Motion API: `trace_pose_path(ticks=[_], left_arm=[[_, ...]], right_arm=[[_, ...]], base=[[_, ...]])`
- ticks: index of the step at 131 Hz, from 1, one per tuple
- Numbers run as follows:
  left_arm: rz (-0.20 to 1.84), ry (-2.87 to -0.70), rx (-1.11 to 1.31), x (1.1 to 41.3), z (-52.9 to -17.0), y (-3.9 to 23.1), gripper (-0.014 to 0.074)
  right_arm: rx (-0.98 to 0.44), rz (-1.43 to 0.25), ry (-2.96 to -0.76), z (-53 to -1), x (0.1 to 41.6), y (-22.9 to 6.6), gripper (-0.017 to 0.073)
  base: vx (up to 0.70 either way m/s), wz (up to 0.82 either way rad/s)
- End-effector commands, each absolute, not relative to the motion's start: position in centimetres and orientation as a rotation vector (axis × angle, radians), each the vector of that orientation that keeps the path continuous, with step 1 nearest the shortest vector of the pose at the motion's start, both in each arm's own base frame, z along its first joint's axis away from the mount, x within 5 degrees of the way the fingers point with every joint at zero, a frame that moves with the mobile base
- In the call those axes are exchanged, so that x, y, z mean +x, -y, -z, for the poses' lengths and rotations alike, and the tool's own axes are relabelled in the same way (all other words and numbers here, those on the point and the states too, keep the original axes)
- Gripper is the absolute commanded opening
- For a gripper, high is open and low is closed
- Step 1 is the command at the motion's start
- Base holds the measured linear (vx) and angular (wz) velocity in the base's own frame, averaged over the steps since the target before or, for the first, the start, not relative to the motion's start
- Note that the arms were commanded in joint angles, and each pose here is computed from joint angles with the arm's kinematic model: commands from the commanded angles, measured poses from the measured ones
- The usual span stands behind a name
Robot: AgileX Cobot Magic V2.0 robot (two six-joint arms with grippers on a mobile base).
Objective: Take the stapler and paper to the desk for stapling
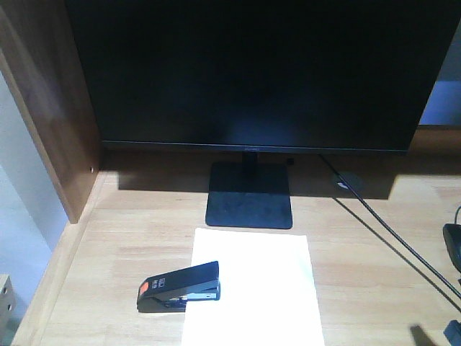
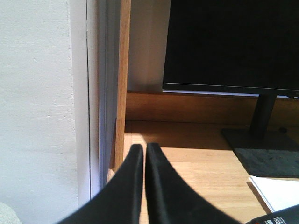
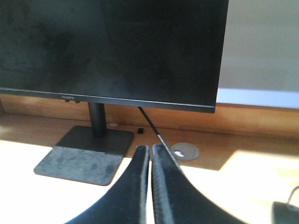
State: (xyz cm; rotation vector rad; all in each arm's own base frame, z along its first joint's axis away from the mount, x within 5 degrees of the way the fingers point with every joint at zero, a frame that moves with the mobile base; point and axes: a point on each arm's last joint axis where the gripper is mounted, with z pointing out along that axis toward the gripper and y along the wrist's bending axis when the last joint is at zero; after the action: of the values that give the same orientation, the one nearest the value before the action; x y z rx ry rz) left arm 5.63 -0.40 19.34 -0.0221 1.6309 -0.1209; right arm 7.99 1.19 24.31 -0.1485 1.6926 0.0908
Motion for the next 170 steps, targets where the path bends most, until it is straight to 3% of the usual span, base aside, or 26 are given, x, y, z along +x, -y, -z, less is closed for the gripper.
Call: trace_pose_path(ticks=[1, 33, 69, 92, 170], left_arm=[[0.131, -1.553, -0.032, 5.6, -19.8, 0.4, -0.0006], [0.131, -1.553, -0.032, 5.6, -19.8, 0.4, -0.0006], [0.131, -1.553, -0.032, 5.6, -19.8, 0.4, -0.0006], [0.131, -1.553, -0.032, 5.6, -19.8, 0.4, -0.0006], [0.131, -1.553, -0.032, 5.6, -19.8, 0.4, -0.0006]], right_arm=[[-0.16, -0.07, -1.598, -25.2, 8.0, -1.2, -0.0006], [0.005, -0.015, -1.534, -22.2, 6.5, 0.0, -0.0006], [-0.022, 0.025, -1.531, -20.0, 5.6, 0.0, -0.0006], [0.036, 0.078, -1.526, -20.1, 5.6, 0.4, -0.0006], [0.043, 0.077, -1.526, -20.1, 5.6, 0.4, -0.0006]], base=[[0.0, 0.0], [0.0, 0.0], [0.0, 0.0], [0.0, 0.0], [0.0, 0.0]])
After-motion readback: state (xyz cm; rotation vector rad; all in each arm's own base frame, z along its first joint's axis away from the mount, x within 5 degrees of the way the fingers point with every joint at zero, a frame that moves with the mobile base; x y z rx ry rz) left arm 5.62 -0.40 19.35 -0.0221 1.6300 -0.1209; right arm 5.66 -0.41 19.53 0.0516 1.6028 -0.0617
